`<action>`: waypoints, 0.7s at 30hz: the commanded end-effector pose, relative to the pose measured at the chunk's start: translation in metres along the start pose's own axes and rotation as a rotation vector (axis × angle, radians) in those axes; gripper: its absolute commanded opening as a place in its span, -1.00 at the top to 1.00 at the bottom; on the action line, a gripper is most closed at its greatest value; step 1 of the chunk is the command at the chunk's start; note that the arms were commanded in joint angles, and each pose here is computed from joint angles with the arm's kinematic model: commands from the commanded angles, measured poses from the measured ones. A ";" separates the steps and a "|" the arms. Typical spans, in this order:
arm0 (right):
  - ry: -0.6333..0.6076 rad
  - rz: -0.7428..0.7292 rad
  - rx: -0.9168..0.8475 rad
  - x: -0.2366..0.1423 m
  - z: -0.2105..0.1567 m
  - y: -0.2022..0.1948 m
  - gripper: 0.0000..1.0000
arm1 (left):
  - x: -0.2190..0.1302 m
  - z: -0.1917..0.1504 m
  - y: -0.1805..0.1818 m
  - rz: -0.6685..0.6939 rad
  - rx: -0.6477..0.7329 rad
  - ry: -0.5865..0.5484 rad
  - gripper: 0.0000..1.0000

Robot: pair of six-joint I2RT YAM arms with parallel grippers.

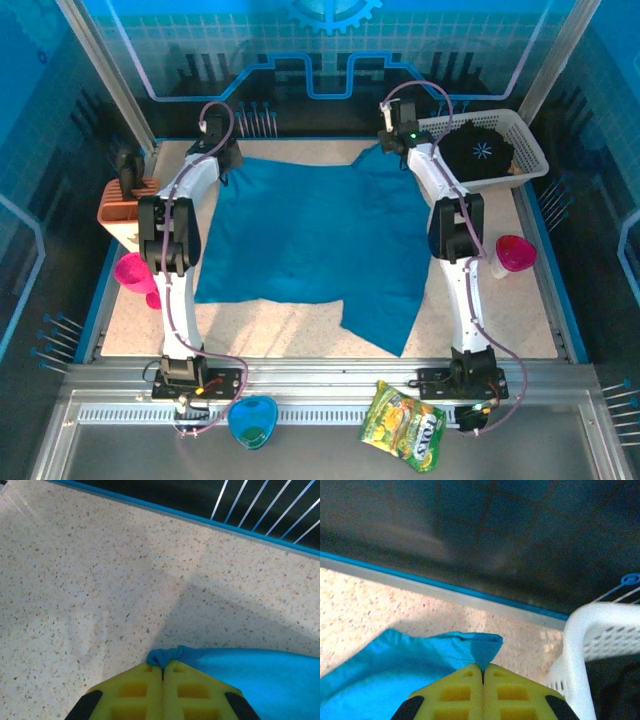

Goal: Fold and stack the t-shirts

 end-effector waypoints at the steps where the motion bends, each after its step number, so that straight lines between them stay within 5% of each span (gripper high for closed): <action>1: -0.131 -0.012 0.051 -0.051 0.037 -0.014 1.00 | -0.010 0.002 0.009 0.016 0.010 -0.002 1.00; 21: -0.100 0.009 0.187 -0.131 -0.041 -0.001 1.00 | -0.047 -0.003 0.048 0.050 0.043 -0.044 1.00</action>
Point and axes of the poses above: each hand's point on the last joint's axis, 136 mm out from that joint toward the fingers, its own x axis out along the fingers, its own y axis along the line the jaws close on, z = x × y, the point moved 6 cm from there along -x, back along the fingers, and after that the axes turned 14 degrees about -x, right-handed, at the moved point
